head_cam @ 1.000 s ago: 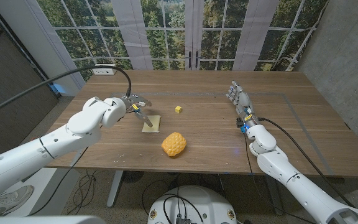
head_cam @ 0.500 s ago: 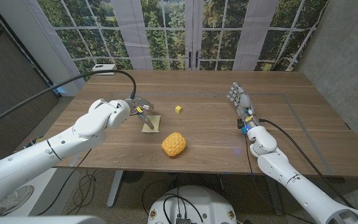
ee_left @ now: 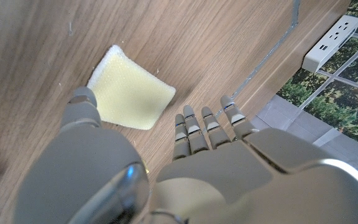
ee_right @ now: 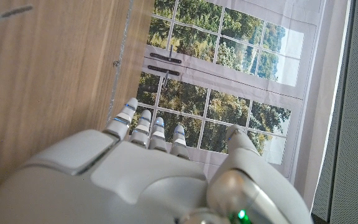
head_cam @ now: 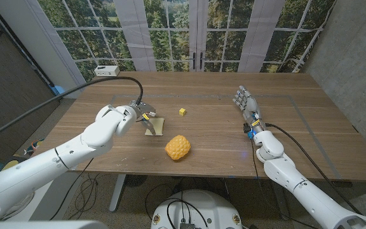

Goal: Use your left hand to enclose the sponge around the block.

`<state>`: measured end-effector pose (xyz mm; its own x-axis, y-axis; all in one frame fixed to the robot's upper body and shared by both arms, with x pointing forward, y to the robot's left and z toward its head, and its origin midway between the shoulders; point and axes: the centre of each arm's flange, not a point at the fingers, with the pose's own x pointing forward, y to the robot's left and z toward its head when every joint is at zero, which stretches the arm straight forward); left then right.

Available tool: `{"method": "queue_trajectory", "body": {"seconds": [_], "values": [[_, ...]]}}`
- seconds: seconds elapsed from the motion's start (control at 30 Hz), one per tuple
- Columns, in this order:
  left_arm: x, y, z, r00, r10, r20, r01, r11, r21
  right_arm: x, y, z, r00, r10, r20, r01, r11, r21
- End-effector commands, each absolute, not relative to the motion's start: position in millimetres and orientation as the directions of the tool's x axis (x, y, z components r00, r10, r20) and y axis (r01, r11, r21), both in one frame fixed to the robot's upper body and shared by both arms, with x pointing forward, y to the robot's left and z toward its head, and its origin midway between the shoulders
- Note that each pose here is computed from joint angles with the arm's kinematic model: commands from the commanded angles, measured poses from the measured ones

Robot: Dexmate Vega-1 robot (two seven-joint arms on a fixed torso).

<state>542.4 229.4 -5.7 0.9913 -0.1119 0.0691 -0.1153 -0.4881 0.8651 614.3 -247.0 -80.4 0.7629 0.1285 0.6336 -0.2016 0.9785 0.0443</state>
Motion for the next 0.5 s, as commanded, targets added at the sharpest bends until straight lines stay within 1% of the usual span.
{"method": "queue_trajectory", "body": {"seconds": [0.03,0.27,0.5], "values": [[547,225,-15,0.991,-0.112,0.077,-0.122,-0.476,0.871,612,-251,-82,0.765,0.128,0.632,-0.199,0.979,0.042],[544,221,-21,0.985,-0.103,0.138,-0.172,-0.516,0.839,611,-254,-86,0.767,0.115,0.632,-0.194,0.979,0.056],[548,222,-28,0.992,-0.076,0.098,-0.123,-0.524,0.843,612,-255,-89,0.769,0.113,0.630,-0.194,0.979,0.061]]}}
